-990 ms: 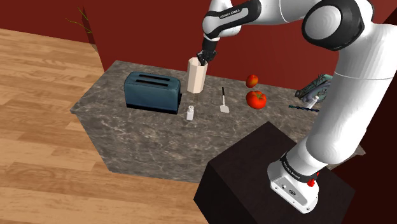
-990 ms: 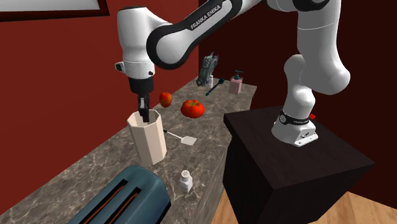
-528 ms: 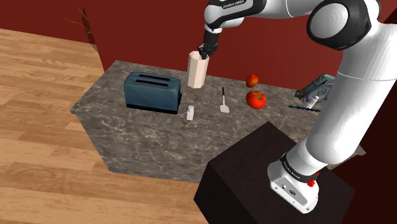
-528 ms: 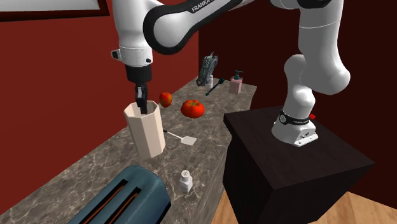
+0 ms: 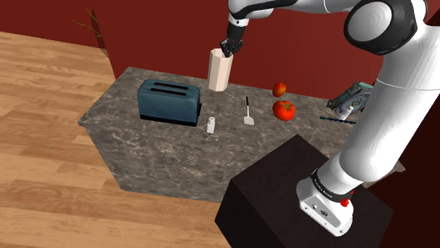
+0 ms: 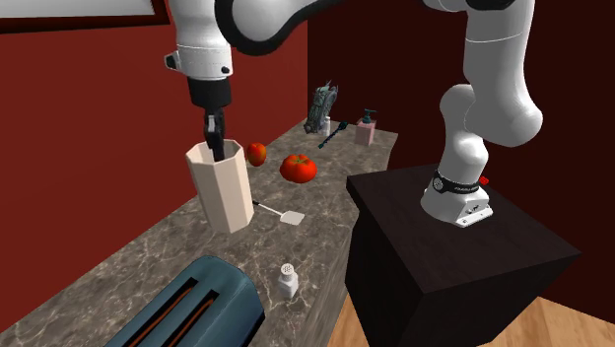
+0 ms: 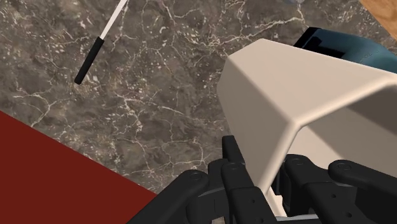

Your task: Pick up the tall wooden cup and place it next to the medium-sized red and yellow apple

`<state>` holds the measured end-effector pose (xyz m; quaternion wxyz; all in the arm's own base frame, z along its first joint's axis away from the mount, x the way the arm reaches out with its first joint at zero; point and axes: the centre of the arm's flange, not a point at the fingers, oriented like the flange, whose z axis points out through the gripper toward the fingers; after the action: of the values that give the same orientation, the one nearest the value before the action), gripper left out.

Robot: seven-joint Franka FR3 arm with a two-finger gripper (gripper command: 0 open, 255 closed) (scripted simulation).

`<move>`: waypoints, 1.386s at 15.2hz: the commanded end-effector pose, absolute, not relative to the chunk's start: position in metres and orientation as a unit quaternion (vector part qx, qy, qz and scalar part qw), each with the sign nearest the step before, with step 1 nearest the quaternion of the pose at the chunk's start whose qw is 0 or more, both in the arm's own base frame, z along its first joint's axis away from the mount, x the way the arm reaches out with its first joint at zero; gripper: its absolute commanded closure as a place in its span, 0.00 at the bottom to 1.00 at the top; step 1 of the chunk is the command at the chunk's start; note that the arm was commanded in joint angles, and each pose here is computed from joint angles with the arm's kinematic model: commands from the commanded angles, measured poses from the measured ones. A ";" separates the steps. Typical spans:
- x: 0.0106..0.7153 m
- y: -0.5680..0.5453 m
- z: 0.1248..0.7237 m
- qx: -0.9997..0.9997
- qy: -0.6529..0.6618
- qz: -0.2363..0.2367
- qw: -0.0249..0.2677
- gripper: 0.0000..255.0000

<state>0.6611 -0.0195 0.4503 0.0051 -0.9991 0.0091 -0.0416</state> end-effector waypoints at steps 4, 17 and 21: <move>0.661 -0.019 0.478 -0.999 0.009 -0.042 0.005 1.00; 0.623 -0.103 0.507 -0.999 0.009 -0.042 0.005 1.00; 0.601 -0.151 0.507 -0.999 0.009 -0.042 0.005 1.00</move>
<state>0.6070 -0.1393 0.5065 0.0051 -0.9991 0.0098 -0.0415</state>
